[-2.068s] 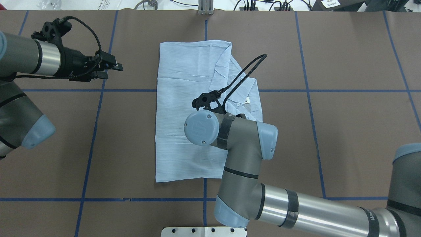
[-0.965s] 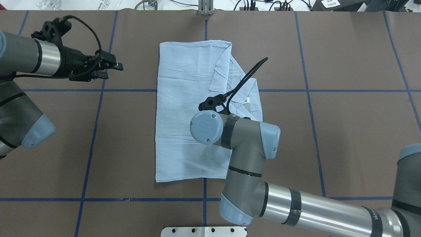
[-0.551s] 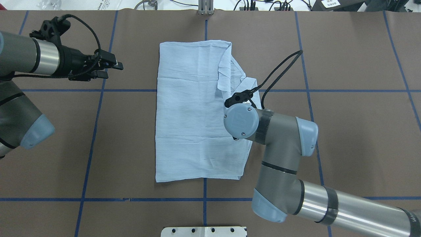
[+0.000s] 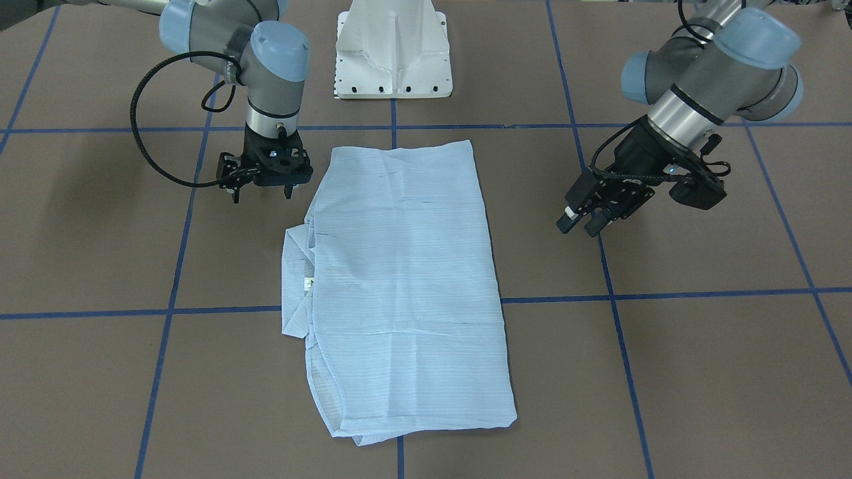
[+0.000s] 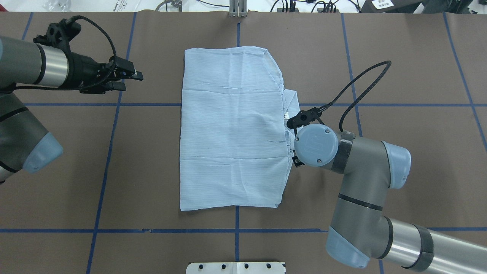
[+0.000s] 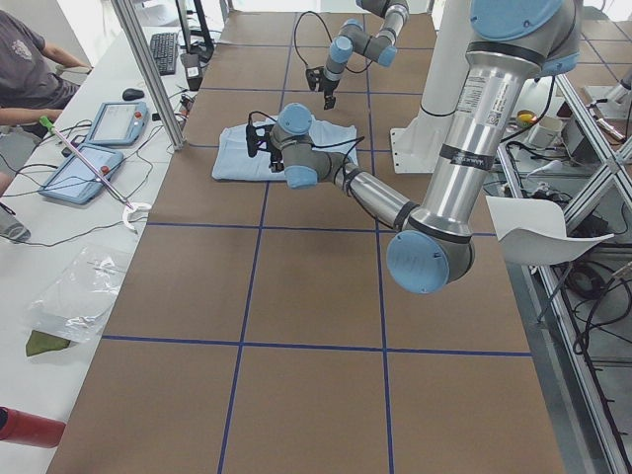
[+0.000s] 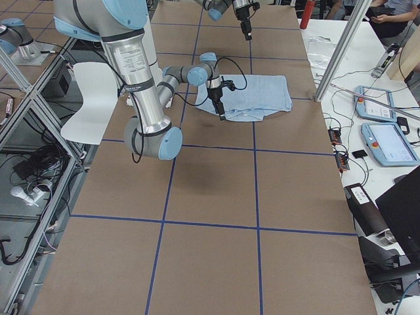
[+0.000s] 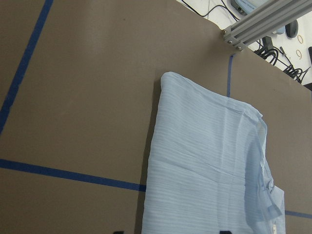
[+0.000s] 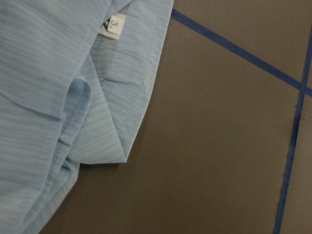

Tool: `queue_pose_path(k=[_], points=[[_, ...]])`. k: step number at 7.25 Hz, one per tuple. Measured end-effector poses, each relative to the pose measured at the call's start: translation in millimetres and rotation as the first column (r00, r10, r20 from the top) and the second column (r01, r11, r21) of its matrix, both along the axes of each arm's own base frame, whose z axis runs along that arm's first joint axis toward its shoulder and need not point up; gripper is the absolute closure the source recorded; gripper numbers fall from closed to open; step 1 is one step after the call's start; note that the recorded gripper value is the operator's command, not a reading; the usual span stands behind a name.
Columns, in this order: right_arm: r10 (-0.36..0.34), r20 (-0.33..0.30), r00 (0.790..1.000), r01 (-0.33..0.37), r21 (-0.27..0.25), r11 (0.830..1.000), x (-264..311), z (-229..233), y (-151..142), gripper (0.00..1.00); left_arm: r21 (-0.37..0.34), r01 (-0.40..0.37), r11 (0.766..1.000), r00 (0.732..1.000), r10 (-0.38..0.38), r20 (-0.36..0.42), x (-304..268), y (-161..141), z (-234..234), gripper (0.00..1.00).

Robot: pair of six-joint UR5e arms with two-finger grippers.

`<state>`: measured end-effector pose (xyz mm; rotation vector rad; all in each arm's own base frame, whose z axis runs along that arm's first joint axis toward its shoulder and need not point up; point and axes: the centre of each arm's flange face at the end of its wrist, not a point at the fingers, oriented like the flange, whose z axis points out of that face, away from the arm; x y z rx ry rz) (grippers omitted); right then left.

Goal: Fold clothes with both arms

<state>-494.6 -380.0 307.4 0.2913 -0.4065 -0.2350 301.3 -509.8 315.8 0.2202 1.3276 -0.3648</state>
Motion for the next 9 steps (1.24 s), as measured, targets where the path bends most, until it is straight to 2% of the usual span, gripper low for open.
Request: queue_pose_path(k=[2, 3, 4, 5, 6, 7, 8, 9], points=[[0.040, 0.045, 0.998, -0.040, -0.001, 0.999, -21.8, -33.3, -16.6, 0.00, 0.006, -0.009, 1.000, 1.000, 0.009, -0.010, -4.3, 3.1, -6.0, 0.28], [0.108, 0.085, 0.991, -0.105, -0.032, 0.994, -32.3, -48.9, -20.8, 0.00, 0.004, -0.011, 1.000, 1.000, 0.011, -0.010, -6.8, 5.1, -11.0, 0.28], [0.221, 0.152, 0.963, -0.207, -0.101, 0.973, -40.6, -56.8, -13.5, 0.00, -0.003, -0.012, 1.000, 1.000, 0.012, -0.004, -8.3, 6.7, -15.3, 0.28], [0.372, 0.236, 0.898, -0.324, -0.219, 0.920, -50.6, -57.4, 3.1, 0.01, -0.008, -0.011, 1.000, 1.000, 0.011, -0.001, -9.4, 7.4, -18.0, 0.28], [0.531, 0.295, 0.794, -0.419, -0.366, 0.831, -56.0, -54.0, 19.8, 0.02, -0.010, -0.010, 1.000, 1.000, 0.010, 0.001, -10.0, 7.5, -19.0, 0.28], [0.666, 0.308, 0.679, -0.473, -0.511, 0.718, -54.4, -54.1, 36.9, 0.06, -0.010, -0.009, 1.000, 1.000, 0.009, 0.002, -10.1, 7.5, -19.3, 0.28], [0.760, 0.280, 0.587, -0.497, -0.616, 0.611, -51.7, -56.1, 51.1, 0.08, -0.010, -0.008, 1.000, 1.000, 0.008, 0.003, -10.1, 7.5, -19.4, 0.27], [0.830, 0.229, 0.508, -0.513, -0.694, 0.505, -51.8, -55.0, 62.2, 0.11, -0.010, -0.007, 1.000, 1.000, 0.007, 0.003, -9.9, 7.5, -19.5, 0.27]])
